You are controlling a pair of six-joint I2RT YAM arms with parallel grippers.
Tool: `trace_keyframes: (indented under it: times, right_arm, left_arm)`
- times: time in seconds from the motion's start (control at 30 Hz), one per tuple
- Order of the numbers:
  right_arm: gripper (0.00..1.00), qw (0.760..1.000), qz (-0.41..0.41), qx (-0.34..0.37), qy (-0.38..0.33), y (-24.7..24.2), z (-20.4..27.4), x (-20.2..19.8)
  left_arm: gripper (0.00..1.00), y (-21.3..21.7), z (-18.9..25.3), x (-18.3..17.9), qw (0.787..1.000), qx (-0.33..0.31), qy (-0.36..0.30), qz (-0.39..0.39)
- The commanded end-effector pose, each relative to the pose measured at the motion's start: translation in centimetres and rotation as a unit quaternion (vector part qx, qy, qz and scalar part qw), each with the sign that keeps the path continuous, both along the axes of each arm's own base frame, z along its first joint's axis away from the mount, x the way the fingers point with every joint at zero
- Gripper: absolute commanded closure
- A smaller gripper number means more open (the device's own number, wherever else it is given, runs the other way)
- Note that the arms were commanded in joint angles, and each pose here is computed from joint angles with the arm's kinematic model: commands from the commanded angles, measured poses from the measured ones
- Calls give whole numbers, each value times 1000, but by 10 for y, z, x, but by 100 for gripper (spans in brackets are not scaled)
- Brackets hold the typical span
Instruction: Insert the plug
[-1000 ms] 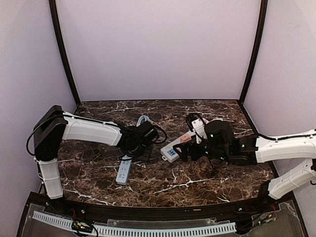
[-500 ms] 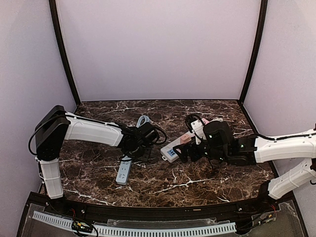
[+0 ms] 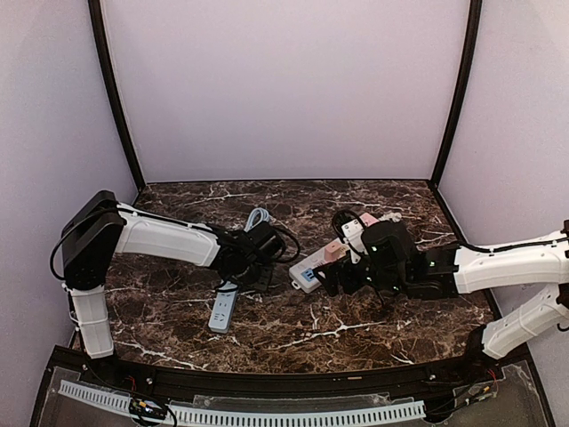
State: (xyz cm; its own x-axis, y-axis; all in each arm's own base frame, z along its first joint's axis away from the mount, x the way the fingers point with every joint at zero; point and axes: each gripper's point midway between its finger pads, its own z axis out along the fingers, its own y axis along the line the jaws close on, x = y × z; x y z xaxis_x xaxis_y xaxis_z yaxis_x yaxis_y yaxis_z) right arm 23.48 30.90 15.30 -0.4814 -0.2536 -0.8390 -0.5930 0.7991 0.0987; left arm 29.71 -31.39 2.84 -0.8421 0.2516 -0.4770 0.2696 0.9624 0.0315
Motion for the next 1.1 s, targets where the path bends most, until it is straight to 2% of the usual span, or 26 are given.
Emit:
trace_keyframes:
  times: [0.0,0.17,0.33,0.43,0.53,0.8,1.07]
  right_arm:
    - [2,1000,-14,5,-4,1,7,7]
    - [1,1000,-17,-3,1,-2,3,5]
    - [1,1000,-19,-4,4,-2,3,5]
    - [1,1000,-19,-5,4,-2,3,6]
    - [2,1000,-21,-7,4,-3,2,6]
    - [1,999,-35,-10,6,-6,-1,12]
    - [1,1000,-13,13,13,3,13,14]
  left_arm:
    - [53,10,-14,-14,1000,7,27,-6]
    - [47,14,-16,-19,1000,1,25,-6]
    - [47,16,-16,-18,1000,-12,13,-3]
    - [52,15,-19,-19,1000,-18,12,-4]
    - [63,15,-18,-19,1000,-22,6,-6]
    - [82,12,3,-16,997,-61,-46,-30]
    - [88,-6,43,-10,978,-113,-145,-100]
